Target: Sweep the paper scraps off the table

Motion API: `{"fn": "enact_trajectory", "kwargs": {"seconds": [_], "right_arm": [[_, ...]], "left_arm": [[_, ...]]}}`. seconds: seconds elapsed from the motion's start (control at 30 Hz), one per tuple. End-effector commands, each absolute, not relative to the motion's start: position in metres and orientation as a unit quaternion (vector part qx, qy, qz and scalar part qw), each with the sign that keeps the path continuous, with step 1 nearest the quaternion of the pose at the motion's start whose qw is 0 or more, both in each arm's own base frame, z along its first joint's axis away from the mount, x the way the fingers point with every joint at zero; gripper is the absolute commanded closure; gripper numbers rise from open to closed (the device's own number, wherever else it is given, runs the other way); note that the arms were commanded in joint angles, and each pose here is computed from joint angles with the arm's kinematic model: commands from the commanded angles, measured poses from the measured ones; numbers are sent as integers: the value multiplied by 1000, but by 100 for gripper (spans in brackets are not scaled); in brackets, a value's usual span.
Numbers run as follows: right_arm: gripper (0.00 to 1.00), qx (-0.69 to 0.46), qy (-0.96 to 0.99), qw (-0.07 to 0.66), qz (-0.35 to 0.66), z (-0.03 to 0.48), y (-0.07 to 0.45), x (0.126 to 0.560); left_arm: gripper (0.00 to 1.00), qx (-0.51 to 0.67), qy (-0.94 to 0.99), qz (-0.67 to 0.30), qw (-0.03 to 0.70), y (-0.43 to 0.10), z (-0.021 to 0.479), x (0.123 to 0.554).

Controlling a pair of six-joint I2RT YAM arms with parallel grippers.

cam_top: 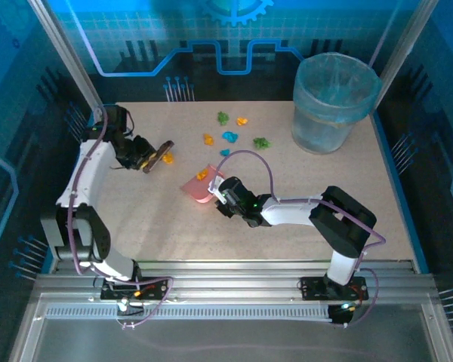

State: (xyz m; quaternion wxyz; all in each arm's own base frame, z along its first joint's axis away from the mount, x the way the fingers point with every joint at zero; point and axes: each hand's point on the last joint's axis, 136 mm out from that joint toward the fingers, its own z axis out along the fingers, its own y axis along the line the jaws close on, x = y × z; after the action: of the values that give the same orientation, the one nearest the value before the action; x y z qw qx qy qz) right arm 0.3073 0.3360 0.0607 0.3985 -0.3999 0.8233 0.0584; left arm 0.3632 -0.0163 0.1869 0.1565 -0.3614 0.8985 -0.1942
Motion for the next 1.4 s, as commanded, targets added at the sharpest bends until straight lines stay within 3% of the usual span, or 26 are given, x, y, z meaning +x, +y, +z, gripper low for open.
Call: {"fn": "enact_trajectory", "kwargs": {"seconds": [0.0, 0.43, 0.77, 1.37], "right_arm": [[100, -410, 823, 390, 49, 57, 338, 305], [100, -411, 827, 382, 44, 51, 337, 307], [100, -407, 829, 382, 39, 49, 334, 309], [100, -394, 818, 415, 50, 64, 331, 309]], "left_arm": [[100, -336, 909, -219, 117, -40, 186, 337], [100, -208, 942, -254, 68, -111, 189, 297], [100, -174, 950, -249, 71, -122, 196, 292], [100, -155, 931, -283, 173, -122, 241, 300]]}}
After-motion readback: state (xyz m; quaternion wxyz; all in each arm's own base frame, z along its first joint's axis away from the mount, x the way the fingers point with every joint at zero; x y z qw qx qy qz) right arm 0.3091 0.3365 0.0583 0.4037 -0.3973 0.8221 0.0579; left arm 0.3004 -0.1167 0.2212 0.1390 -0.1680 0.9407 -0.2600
